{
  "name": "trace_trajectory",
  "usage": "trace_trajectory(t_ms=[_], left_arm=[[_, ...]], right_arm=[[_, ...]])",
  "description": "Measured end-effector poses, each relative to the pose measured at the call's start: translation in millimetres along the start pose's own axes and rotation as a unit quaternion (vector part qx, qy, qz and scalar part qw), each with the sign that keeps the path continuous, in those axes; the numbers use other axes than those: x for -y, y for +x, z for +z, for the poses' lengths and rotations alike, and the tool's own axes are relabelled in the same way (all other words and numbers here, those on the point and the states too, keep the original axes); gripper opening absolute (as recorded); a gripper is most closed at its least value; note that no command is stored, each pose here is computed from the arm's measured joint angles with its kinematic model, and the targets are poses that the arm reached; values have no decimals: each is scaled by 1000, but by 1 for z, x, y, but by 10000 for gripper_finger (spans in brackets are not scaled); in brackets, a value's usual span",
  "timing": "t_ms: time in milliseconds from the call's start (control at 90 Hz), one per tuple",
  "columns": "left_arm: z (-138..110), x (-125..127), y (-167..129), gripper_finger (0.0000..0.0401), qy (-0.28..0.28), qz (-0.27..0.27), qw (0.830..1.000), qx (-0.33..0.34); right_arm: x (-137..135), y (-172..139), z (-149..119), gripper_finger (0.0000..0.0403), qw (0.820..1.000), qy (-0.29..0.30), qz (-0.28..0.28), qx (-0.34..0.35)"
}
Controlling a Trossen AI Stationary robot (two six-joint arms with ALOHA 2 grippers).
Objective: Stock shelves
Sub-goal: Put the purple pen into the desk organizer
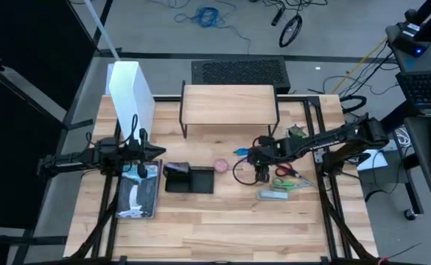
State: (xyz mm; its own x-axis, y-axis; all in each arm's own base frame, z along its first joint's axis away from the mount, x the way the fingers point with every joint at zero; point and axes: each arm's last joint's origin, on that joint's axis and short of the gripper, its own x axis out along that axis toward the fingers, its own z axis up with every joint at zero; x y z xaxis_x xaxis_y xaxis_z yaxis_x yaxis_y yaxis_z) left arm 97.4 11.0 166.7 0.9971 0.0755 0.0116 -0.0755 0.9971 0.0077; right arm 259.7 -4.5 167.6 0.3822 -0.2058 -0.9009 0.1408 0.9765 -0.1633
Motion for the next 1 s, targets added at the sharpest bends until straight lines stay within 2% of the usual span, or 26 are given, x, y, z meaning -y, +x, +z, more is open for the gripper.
trace_trajectory(t_ms=[267,767,856,1000], left_arm=[[0,0,0,4,0,0,1000,0],[0,0,0,4,0,0,1000,0],[0,0,0,4,0,0,1000,0],[0,0,0,4,0,0,1000,0]], right_arm=[[13,16,-19,158,1000,12,10,-20],[12,31,-35,153,999,10,13,-29],[11,34,-36,133,999,9,22,-36],[10,36,-36,70,999,1,38,-38]])
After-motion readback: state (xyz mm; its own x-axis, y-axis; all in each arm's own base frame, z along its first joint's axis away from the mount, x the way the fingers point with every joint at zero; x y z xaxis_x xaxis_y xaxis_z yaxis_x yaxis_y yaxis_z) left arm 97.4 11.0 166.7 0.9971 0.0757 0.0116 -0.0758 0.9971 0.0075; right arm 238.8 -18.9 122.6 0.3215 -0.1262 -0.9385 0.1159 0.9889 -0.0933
